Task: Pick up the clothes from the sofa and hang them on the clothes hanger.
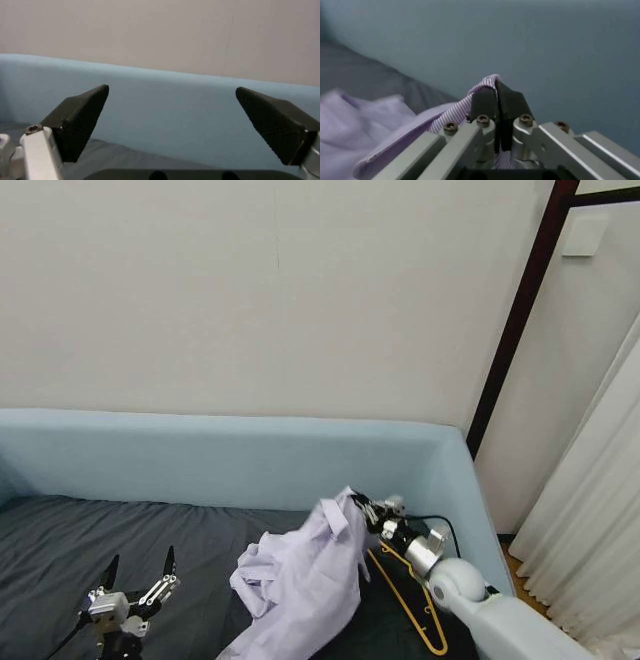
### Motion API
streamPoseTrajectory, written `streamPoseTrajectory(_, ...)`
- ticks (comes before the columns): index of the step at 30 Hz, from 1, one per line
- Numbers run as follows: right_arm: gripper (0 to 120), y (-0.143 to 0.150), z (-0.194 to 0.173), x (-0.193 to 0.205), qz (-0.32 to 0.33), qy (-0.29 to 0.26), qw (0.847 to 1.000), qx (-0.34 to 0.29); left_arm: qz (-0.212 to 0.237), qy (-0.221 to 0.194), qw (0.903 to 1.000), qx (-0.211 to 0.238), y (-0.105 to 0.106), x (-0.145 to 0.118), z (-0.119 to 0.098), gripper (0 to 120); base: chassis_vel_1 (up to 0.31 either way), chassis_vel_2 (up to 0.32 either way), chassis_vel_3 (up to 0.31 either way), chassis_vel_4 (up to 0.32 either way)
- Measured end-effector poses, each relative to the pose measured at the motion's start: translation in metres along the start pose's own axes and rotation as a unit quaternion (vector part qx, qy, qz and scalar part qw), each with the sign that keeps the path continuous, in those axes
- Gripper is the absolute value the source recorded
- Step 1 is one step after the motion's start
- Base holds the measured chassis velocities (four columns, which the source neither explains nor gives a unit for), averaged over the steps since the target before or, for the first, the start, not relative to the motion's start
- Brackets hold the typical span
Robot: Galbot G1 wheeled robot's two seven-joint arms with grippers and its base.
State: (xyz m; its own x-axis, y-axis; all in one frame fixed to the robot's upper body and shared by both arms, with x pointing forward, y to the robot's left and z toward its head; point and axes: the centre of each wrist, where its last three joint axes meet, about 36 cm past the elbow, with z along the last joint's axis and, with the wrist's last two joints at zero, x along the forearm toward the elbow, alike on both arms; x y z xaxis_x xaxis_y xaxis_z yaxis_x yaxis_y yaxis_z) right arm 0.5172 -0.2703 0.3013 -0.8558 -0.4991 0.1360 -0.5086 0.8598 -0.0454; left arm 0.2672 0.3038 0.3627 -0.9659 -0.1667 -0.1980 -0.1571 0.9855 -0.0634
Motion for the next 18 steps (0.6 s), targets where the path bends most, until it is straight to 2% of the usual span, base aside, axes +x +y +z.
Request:
streamPoseTrajectory(1, 2, 0.0, 0.0, 0.0, 0.0, 0.0, 1.0, 0.0, 0.0, 0.0, 1.0, 0.0, 0.0, 0.0, 0.0, 100, 0.0, 0.0, 0.0, 0.0)
streamPoseTrajectory(5, 20, -0.002, 0.013, 0.002, 0.089, 0.053, 0.995, 0.012, 0.004, 0.003, 1.0, -0.003, 0.001, 0.001, 0.001, 100, 0.0, 0.0, 0.0, 0.0)
streamPoseTrajectory(6, 20, -0.002, 0.013, 0.002, 0.089, 0.053, 0.995, 0.012, 0.004, 0.003, 1.0, -0.003, 0.001, 0.001, 0.001, 100, 0.0, 0.0, 0.0, 0.0)
streamPoseTrajectory(11, 42, 0.007, 0.007, -0.001, 0.166, 0.052, 0.985, 0.009, 0.006, 0.003, 1.0, -0.005, 0.003, 0.0, 0.0, 100, 0.0, 0.0, 0.0, 0.0)
streamPoseTrajectory(12, 42, 0.007, 0.007, -0.001, 0.166, 0.052, 0.985, 0.009, 0.006, 0.003, 1.0, -0.005, 0.003, 0.0, 0.0, 100, 0.0, 0.0, 0.0, 0.0)
streamPoseTrajectory(14, 52, 0.018, -0.002, -0.003, 0.231, 0.043, 0.972, -0.014, 0.008, 0.004, 0.9999, -0.005, 0.003, 0.001, 0.0, 100, 0.0, 0.0, 0.0, 0.0)
streamPoseTrajectory(16, 59, 0.026, -0.01, -0.004, 0.261, 0.038, 0.964, -0.037, 0.01, 0.004, 0.9999, -0.006, 0.004, 0.001, 0.0, 100, 0.0, 0.0, 0.0, 0.0)
streamPoseTrajectory(18, 59, 0.026, -0.01, -0.004, 0.261, 0.038, 0.964, -0.037, 0.01, 0.004, 0.9999, -0.006, 0.004, 0.001, 0.0, 100, 0.0, 0.0, 0.0, 0.0)
